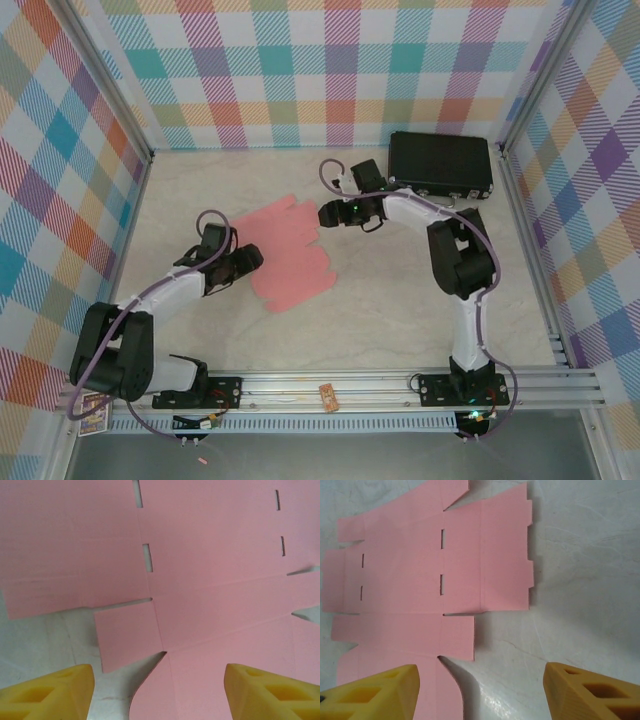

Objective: Fold the paper box

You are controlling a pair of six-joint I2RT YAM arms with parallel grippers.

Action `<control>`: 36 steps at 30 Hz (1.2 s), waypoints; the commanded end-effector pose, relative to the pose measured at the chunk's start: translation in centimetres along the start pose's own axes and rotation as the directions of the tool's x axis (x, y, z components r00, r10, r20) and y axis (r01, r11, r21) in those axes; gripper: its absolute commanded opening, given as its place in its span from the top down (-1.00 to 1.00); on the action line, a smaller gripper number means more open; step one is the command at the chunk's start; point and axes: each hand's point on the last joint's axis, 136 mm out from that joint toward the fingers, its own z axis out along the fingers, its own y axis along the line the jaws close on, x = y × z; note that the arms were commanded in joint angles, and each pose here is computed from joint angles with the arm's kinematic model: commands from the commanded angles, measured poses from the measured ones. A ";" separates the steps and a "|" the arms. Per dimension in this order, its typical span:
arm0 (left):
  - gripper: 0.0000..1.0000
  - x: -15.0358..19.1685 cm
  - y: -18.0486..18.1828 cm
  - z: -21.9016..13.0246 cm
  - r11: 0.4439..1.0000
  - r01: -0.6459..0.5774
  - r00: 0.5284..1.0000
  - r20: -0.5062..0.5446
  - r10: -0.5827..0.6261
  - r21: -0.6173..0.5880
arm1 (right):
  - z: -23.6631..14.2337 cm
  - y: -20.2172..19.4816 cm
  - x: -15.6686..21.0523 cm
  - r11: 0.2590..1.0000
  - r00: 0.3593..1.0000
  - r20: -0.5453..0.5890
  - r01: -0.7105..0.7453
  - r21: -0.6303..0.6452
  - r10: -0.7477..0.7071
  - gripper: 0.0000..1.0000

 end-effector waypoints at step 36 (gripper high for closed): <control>0.13 -1.0 -1.4 3.7 0.994 -0.102 0.993 -0.054 0.103 0.024 | 4.6 1.7 2.4 0.994 0.988 -0.130 -0.094 -0.061 0.085 0.26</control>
